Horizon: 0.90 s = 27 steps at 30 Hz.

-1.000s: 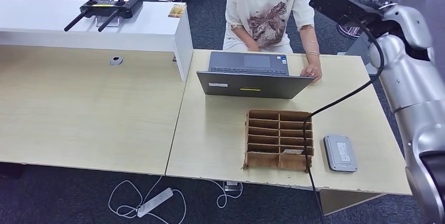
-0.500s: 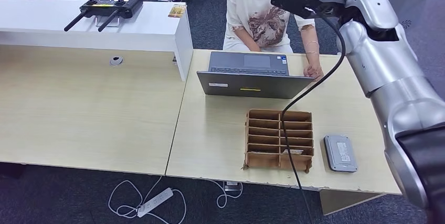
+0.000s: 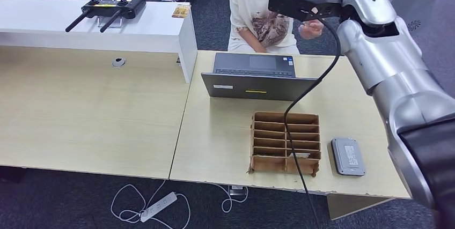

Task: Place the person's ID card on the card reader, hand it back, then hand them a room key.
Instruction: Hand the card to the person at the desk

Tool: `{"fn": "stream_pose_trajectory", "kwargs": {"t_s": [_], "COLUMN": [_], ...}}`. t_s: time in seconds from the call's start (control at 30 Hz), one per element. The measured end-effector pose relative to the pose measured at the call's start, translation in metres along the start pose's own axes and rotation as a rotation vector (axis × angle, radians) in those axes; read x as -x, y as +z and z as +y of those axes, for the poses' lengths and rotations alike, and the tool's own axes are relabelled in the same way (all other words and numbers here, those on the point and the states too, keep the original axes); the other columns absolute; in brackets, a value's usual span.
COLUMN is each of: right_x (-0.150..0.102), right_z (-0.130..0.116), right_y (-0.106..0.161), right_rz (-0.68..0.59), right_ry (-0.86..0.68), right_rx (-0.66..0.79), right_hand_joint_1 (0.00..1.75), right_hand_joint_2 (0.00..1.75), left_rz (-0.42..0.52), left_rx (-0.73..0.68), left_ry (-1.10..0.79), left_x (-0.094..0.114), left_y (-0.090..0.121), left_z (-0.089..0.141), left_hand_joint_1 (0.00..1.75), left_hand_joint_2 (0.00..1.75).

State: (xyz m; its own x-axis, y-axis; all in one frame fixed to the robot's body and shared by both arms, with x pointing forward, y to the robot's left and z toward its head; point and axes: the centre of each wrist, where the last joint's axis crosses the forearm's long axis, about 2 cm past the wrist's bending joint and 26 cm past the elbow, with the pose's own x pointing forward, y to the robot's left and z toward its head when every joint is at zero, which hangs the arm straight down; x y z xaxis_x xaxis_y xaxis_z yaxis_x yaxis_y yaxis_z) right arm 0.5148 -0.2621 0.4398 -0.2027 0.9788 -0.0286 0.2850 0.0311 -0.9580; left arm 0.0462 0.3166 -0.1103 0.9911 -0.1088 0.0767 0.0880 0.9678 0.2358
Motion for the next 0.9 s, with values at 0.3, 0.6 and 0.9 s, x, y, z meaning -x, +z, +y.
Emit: {"fn": "stream_pose_trajectory", "kwargs": {"t_s": [0.3,0.6,0.9], "right_x": [0.003,0.008,0.01], "right_z": [0.01,0.018,0.019], "right_y": [0.001,0.003,0.004], "right_rz": [0.049,0.089,0.105], "right_ry": [0.139,0.169,0.147], "right_rx": [-0.052,-0.093,-0.083], "right_hand_joint_1": [1.75,0.14,0.0], "right_hand_joint_2": [1.75,1.75,1.75], "left_rz": [-0.012,-0.022,-0.019], "left_rx": [0.004,0.002,0.001], "left_ry": [-0.014,-0.031,-0.03], "left_x": [0.0,0.0,0.0], "left_y": [0.0,-0.001,-0.001], "left_z": [0.002,0.003,0.003], "left_hand_joint_1": [0.0,0.0,0.0], "left_hand_joint_2": [1.75,1.75,1.75]}}
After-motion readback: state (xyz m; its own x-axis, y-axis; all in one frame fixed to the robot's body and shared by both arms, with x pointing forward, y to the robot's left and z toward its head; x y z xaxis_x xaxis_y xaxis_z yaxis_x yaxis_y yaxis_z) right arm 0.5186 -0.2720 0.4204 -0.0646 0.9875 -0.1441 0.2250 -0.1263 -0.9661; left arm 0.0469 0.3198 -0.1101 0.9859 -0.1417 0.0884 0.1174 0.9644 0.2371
